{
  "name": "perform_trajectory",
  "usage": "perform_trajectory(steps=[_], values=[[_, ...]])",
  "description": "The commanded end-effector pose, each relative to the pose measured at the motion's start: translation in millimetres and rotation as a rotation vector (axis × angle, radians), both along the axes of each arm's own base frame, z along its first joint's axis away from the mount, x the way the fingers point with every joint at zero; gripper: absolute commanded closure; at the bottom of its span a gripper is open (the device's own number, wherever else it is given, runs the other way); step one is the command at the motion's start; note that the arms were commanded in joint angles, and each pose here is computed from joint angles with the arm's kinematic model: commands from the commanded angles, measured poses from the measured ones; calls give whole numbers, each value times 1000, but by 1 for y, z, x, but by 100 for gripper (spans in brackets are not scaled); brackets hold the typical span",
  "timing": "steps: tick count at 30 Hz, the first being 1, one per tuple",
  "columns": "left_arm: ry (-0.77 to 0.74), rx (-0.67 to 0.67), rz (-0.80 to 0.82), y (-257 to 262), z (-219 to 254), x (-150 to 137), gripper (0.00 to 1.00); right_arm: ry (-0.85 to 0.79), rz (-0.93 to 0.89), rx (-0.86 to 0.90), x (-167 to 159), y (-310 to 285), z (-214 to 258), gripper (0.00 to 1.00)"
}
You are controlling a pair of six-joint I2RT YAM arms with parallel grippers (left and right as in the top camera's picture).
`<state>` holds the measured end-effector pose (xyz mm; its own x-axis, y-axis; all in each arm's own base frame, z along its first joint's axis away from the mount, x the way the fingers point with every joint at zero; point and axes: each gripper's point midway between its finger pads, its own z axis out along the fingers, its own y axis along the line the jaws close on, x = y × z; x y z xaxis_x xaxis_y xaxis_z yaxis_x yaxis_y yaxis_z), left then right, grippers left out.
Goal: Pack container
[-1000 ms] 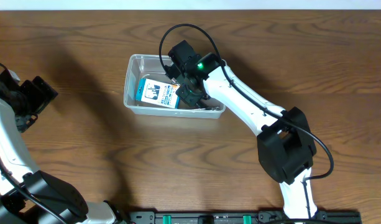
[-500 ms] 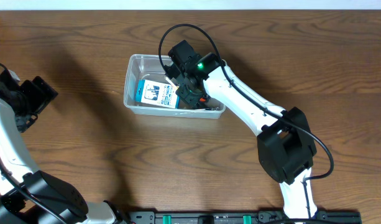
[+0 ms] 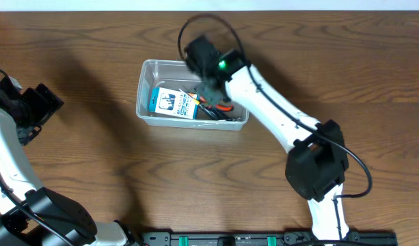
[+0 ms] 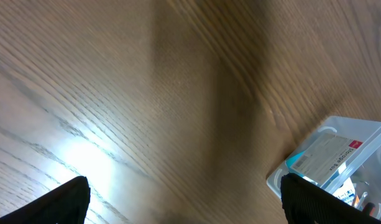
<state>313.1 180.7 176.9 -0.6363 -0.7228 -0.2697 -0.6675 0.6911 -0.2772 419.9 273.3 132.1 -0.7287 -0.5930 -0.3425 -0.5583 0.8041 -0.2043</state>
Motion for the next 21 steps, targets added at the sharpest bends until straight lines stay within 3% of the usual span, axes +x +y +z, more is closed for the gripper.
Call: perform_trajectory(steps=[1,6,10,21], values=[[-10,21,-18,0,6,1,9,-203,-232,100,36,-47,95,44],[-10,21,-18,0,6,1,10,-286,-421,148,57,-131,155,28],[-10,21,-18,0,6,1,10,-331,-554,150,68,-197,172,1],[-10,21,-18,0,6,1,10,-319,-648,165,73,-247,169,1]])
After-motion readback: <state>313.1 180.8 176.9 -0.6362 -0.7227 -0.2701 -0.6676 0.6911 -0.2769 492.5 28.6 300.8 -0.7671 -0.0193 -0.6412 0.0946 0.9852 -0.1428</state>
